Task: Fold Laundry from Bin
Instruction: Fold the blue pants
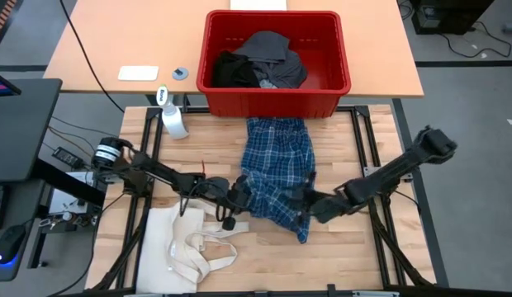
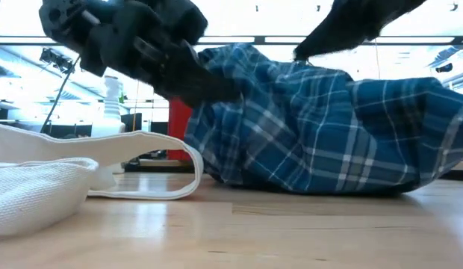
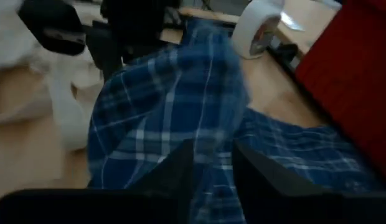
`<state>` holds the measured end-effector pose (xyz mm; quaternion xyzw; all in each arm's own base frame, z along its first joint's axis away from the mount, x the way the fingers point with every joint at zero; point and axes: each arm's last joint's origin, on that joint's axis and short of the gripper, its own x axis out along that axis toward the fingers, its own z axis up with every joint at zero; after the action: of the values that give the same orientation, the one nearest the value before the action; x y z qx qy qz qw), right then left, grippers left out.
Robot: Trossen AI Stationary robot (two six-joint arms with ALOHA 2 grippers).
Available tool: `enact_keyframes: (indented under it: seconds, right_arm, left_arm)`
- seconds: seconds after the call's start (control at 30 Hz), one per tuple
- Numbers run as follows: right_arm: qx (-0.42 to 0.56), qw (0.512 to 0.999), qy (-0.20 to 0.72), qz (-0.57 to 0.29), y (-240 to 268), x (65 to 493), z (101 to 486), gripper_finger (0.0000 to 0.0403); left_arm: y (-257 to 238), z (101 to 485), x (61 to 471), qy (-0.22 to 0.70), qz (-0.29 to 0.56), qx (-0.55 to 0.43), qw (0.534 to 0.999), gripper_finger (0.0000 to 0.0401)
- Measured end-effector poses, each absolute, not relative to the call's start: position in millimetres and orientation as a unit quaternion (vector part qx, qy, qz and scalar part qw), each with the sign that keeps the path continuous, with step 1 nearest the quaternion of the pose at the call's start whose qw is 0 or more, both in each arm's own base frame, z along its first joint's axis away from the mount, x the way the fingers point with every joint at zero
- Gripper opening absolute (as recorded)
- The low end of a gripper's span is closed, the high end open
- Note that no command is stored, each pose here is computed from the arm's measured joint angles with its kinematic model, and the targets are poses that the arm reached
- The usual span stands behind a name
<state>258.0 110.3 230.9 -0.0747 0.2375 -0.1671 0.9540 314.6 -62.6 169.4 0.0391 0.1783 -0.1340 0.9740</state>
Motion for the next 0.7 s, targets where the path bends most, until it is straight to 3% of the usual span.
enact_keyframes:
  seconds: [0.2,0.47,0.7]
  right_arm:
    - [0.019,0.952,0.276,-0.131,110,222,248,0.0174]
    - [0.132,0.907,0.390,-0.086,131,224,173,0.0190]
    - [0.143,0.918,0.370,0.010,148,256,133,0.0189]
  left_arm:
    - [-52,207,297,0.165,-0.098,0.058,0.980,0.0013]
    - [-27,198,275,0.302,0.056,0.063,0.949,0.0012]
    - [-20,187,270,0.354,0.085,0.039,0.931,0.0012]
